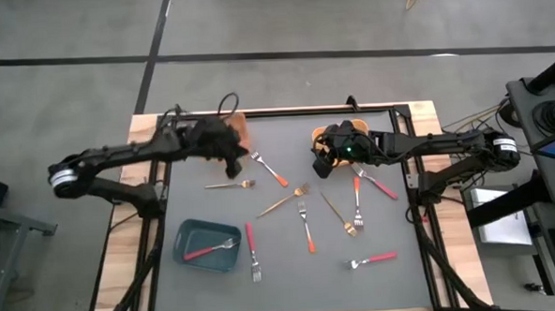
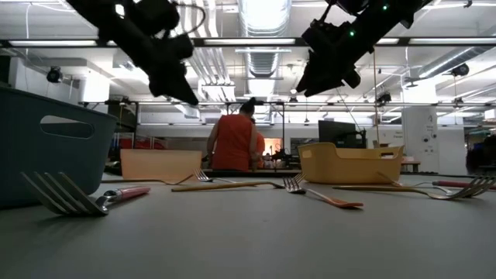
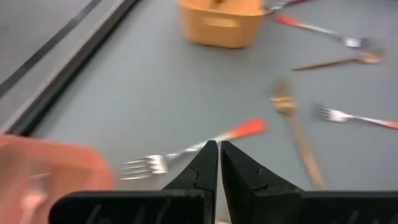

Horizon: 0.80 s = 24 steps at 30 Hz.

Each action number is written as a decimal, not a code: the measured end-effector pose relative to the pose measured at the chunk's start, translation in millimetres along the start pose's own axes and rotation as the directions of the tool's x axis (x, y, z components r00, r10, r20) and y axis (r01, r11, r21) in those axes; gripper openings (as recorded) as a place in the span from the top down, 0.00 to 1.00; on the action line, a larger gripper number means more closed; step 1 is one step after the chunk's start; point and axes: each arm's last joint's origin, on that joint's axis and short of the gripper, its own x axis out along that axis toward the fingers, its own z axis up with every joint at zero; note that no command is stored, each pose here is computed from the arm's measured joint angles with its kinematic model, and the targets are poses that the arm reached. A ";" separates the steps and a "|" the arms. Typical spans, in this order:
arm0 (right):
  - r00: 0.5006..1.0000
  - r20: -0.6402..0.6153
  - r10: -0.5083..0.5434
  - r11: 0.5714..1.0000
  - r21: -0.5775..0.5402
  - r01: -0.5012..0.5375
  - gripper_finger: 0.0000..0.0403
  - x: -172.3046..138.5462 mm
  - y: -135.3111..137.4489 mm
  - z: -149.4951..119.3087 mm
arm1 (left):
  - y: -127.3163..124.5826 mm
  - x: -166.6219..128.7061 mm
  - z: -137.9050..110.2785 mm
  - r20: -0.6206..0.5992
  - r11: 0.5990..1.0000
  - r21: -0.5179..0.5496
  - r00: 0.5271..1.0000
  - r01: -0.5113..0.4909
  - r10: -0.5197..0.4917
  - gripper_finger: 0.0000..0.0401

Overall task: Sort silverware by color (type)
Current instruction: Put the gold fork into the yellow bin

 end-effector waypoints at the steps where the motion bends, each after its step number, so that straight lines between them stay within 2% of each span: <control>1: 1.000 0.000 0.000 1.000 0.015 0.000 0.60 -0.1 0.0 0.1 | -8.1 -3.7 -3.1 0.010 1.000 0.010 1.000 0.024 -0.024 1.00; 7: 0.999 0.016 0.033 0.997 0.072 -0.034 0.60 -4.9 9.2 4.0 | -46.6 -27.9 -23.6 0.051 0.985 0.065 0.985 0.161 -0.164 1.00; 15: 0.986 0.111 0.126 0.987 0.091 -0.136 0.60 -18.6 31.1 19.7 | -76.3 -50.4 -51.1 0.068 0.946 0.077 0.945 0.313 -0.319 1.00; 24: 0.957 0.190 0.218 0.971 0.061 -0.233 0.60 -34.5 52.4 31.9 | -90.6 -58.7 -74.9 0.078 0.939 0.044 0.936 0.340 -0.343 1.00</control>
